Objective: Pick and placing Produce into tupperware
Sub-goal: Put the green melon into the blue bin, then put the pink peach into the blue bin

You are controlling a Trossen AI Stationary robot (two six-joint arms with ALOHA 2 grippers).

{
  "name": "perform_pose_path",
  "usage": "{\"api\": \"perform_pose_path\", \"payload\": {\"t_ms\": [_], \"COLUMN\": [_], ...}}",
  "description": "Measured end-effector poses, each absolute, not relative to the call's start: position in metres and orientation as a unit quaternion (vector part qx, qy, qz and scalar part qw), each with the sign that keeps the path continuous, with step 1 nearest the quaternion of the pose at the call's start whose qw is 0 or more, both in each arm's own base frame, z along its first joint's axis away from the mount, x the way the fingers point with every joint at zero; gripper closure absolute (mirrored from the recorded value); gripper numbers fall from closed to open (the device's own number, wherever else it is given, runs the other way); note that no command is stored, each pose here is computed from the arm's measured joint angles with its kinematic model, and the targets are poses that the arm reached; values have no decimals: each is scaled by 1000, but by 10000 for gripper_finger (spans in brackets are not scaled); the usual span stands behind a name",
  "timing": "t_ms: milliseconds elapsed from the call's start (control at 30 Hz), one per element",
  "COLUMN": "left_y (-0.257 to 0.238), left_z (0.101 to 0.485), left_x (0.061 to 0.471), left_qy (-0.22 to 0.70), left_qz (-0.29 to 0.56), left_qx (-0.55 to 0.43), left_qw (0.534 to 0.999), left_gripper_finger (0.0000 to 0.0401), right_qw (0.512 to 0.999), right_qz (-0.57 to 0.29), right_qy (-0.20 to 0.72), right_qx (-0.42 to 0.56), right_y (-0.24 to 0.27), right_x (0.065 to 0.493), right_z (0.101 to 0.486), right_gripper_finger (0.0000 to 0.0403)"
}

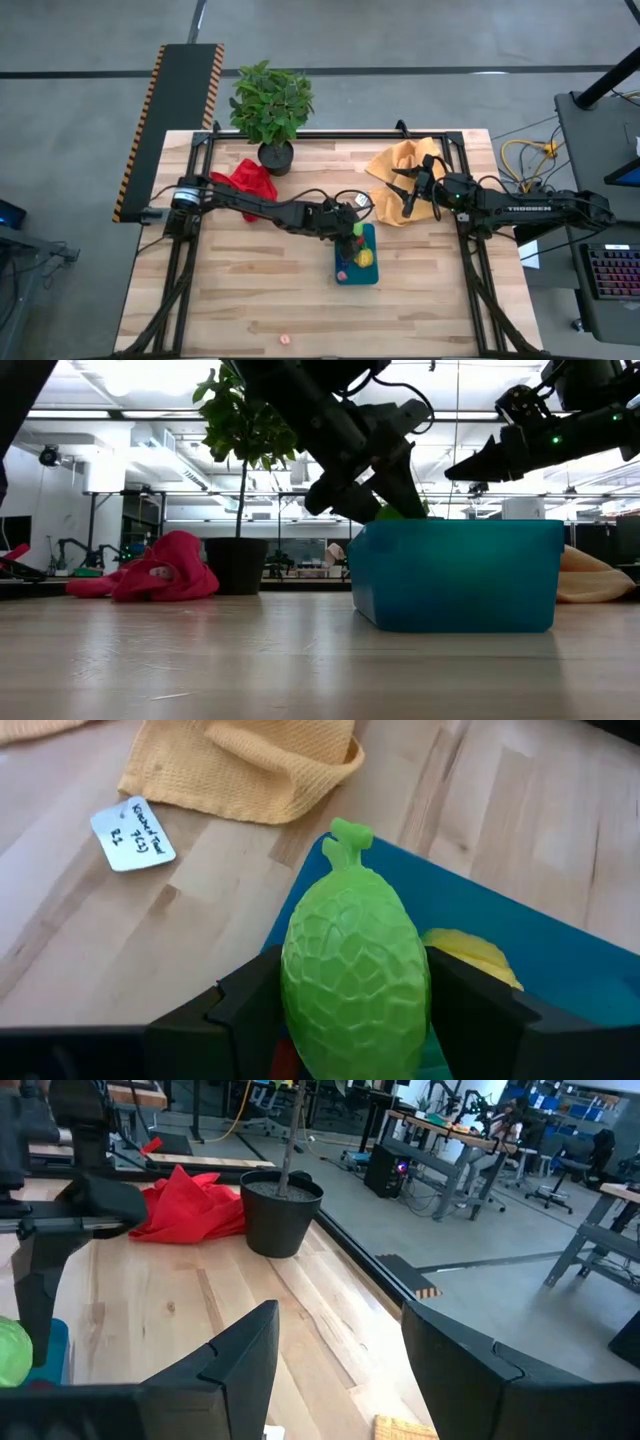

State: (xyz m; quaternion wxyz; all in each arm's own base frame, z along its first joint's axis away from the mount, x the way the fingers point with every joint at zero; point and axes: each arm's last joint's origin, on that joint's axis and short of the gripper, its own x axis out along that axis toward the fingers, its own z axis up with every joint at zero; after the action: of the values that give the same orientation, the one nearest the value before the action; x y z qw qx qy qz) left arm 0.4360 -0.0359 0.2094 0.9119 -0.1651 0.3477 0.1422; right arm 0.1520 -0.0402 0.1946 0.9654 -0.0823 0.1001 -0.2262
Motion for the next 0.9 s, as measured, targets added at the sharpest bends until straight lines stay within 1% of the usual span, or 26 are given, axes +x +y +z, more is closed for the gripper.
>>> {"api": "perform_pose_path", "payload": {"t_ms": [133,267,367,467,733,833,900], "left_y": [-36,-37,-36,-35,-35,-34,-33], "left_z": [211,212,212,212,215,220,224], "left_x": [436,436,436,436,438,439,441], "left_qy": [347,353,357,362,357,352,345], "left_qz": [141,117,103,85,63,62,64], "left_qx": [-162,-149,-178,-193,-174,-167,-168], "left_qw": [913,916,911,908,915,919,921], "left_gripper_finger": [199,199,195,176,96,80,77], "right_qw": [965,965,965,965,964,964,964], "right_qz": [-226,-226,-226,-225,-225,-225,-225], "right_qy": [103,105,106,106,107,107,107], "right_qx": [-84,-84,-84,-87,-89,-90,-91], "right_y": [-40,-40,-40,-40,-40,-40,-40], "right_x": [152,152,152,152,152,152,152], "right_z": [194,194,194,194,194,194,194], "right_gripper_finger": [197,197,197,197,197,197,197]}}
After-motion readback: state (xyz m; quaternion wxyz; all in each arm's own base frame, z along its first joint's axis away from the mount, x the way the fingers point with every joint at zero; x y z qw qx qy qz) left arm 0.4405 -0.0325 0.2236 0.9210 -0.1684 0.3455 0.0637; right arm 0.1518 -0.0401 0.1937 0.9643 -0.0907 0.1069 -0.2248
